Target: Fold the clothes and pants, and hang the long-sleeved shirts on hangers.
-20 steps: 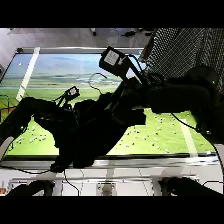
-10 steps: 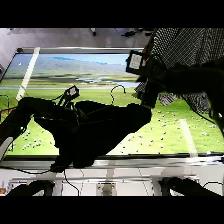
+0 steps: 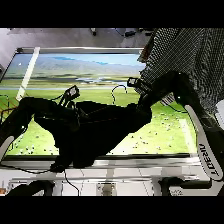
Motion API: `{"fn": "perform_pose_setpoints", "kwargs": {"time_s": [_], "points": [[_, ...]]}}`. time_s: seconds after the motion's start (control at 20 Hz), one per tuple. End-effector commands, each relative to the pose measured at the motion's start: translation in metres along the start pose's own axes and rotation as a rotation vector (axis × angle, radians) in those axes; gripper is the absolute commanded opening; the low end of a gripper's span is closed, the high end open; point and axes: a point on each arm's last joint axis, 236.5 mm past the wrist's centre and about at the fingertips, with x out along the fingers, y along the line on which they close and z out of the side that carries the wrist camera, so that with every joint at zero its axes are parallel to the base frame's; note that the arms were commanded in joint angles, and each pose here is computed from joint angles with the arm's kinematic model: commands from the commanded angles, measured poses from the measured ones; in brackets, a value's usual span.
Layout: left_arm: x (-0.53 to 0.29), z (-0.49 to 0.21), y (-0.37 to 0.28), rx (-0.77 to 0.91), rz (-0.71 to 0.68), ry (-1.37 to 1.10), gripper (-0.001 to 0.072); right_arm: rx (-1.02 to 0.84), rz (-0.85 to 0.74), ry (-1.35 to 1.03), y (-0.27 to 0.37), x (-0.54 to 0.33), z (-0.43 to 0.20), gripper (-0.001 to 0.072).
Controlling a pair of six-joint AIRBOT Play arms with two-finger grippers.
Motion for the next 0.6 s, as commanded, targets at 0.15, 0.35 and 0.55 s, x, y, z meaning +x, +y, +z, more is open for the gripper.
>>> {"fn": "perform_pose_setpoints", "kwargs": {"time_s": [0.15,0.35,0.55], "points": [[0.000,0.002,-0.001,-0.001,-0.003,-0.008,0.0025,-0.051,-0.021,-0.098,-0.019,0.031,0.013,0.0387],[0.000,0.002,-0.001,-0.002,-0.004,-0.011,0.0025,-0.040,0.100,-0.154,0.009,0.026,0.026,0.0266],[0.000,0.002,-0.001,-0.002,-0.004,-0.011,0.0025,-0.079,0.148,-0.227,0.030,0.007,0.047,0.0148]]}}
